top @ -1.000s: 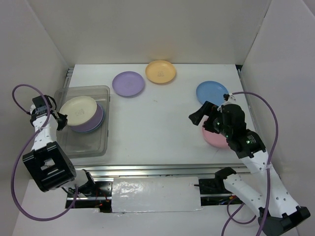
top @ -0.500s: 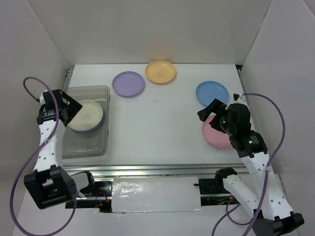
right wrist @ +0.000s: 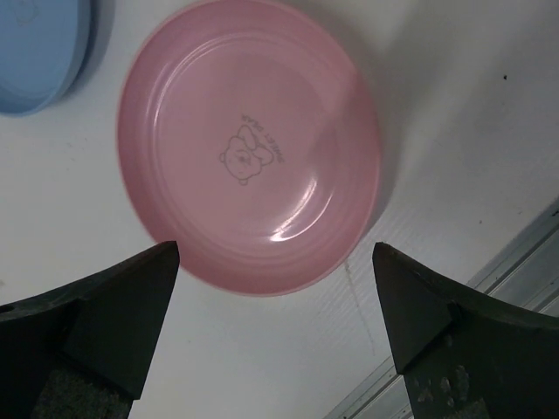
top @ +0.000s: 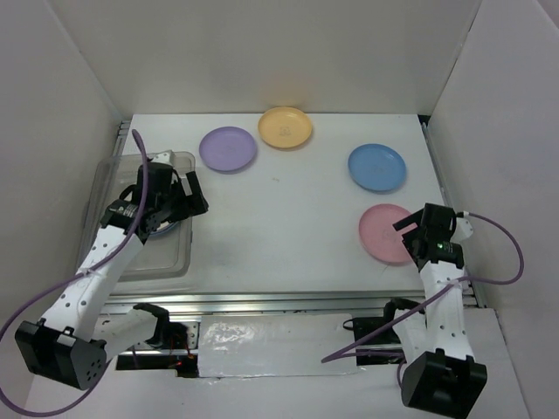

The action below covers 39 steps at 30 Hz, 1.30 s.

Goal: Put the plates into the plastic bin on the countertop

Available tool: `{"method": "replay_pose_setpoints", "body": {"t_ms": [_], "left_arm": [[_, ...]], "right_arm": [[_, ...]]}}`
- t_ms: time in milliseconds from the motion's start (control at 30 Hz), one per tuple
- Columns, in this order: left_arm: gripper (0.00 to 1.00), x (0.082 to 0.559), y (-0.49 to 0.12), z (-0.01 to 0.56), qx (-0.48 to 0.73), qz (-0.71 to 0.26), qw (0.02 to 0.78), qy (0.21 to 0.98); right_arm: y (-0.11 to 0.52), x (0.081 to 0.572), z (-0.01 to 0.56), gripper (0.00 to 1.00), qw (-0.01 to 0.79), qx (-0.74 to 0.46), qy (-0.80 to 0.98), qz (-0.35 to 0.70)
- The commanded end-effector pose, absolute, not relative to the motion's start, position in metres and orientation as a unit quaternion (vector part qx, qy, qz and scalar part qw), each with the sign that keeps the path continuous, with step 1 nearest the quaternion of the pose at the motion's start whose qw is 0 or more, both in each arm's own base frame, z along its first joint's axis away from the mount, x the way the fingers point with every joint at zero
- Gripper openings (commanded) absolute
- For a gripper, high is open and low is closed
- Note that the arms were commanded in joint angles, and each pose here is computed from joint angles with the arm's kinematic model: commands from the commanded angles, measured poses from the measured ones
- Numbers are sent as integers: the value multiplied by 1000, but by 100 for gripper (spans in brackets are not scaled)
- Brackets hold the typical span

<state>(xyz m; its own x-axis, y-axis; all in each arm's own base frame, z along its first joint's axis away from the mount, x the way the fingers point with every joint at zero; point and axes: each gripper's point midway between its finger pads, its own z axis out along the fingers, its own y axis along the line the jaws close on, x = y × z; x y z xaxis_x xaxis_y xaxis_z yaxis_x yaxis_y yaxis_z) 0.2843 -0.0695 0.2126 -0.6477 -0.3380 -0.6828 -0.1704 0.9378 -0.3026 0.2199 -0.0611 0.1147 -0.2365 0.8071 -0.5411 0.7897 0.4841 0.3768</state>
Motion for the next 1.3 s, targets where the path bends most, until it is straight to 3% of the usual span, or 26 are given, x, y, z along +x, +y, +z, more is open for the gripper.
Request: {"method": "replay_pose_setpoints", "body": {"t_ms": [0, 533, 700, 867, 1000, 1233, 1267], "left_arm": [[99, 285, -74, 192, -114, -93, 376, 915], [99, 278, -77, 193, -97, -105, 374, 916], [99, 276, -73, 192, -98, -101, 377, 915], [99, 277, -69, 192, -97, -99, 377, 916], [99, 278, -67, 192, -97, -101, 377, 916], [99, 280, -61, 193, -104, -103, 380, 913], [99, 280, -63, 192, -102, -106, 379, 914]], "right_arm": [[-73, 220, 115, 100, 375, 542, 752, 0], [-77, 220, 36, 98, 221, 574, 786, -60], [-71, 220, 16, 92, 182, 568, 801, -58], [-61, 222, 7, 65, 192, 562, 804, -26], [-59, 224, 4, 55, 190, 557, 808, -20], [-41, 237, 10, 0, 199, 521, 830, 21], [-35, 240, 15, 0, 205, 508, 836, 26]]}}
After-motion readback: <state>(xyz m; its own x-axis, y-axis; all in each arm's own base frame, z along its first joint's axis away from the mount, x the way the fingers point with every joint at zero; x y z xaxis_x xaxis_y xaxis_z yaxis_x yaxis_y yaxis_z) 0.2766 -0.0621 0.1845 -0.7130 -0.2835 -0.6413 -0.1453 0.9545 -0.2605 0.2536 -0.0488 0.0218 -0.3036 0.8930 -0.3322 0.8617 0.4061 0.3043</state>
